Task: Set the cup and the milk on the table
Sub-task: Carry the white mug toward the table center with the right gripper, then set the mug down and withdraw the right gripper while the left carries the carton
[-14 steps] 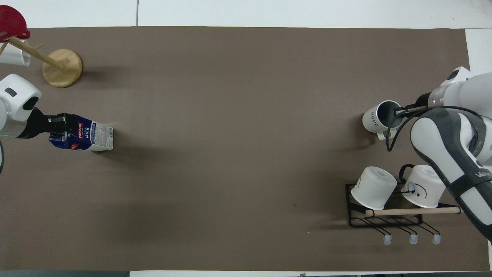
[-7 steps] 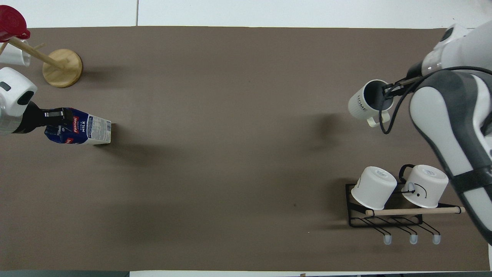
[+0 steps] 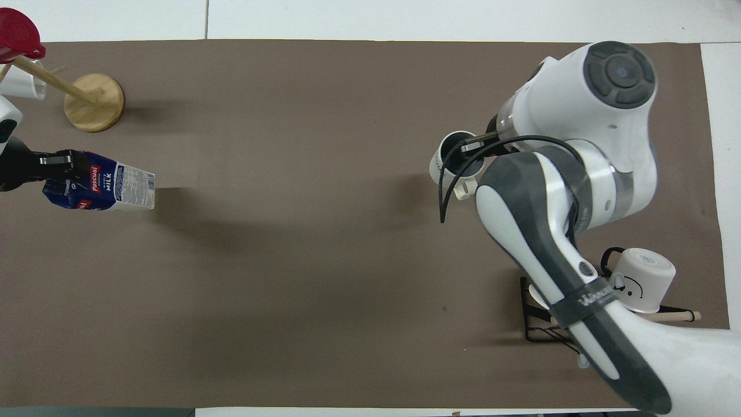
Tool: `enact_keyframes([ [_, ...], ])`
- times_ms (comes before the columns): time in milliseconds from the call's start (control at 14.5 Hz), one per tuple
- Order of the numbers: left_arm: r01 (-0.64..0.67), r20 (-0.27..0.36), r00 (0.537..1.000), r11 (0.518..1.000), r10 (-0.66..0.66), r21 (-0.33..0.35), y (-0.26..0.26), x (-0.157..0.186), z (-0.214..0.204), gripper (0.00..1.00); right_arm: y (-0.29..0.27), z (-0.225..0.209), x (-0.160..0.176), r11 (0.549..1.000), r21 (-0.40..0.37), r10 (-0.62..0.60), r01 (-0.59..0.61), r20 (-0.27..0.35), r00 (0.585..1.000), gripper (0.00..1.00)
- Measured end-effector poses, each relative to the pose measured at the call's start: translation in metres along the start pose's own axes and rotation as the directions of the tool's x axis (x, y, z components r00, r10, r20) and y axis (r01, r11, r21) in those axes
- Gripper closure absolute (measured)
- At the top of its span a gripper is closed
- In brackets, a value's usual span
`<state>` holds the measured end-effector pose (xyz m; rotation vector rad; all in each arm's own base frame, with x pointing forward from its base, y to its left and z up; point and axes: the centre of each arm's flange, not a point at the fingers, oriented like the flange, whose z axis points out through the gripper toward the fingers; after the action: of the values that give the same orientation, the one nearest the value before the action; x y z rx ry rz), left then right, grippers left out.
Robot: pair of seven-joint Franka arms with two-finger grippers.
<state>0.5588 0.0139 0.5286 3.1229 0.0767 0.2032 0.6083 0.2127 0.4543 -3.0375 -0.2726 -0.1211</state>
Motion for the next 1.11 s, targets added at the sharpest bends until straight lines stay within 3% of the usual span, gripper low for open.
enact_keyframes([
  [208, 0.0, -0.006, 1.0, 1.0, 0.0, 0.0, 0.0, 0.001, -0.003, 0.58, -0.043, 0.02, -0.007, 1.0, -0.005, 0.01, -0.01, -0.055, 0.998, 0.96],
  [623, -0.032, -0.014, 0.999, 0.999, 0.032, -0.005, 0.025, 0.004, -0.015, 0.58, -0.093, 0.061, -0.022, 0.995, -0.094, 0.012, -0.017, -0.056, 0.998, 0.96],
  [1107, 0.007, -0.02, 1.0, 1.0, -0.007, 0.003, 0.171, -0.024, -0.016, 0.58, -0.114, 0.091, -0.032, 0.995, -0.096, -0.039, 0.033, -0.063, 0.997, 0.96],
])
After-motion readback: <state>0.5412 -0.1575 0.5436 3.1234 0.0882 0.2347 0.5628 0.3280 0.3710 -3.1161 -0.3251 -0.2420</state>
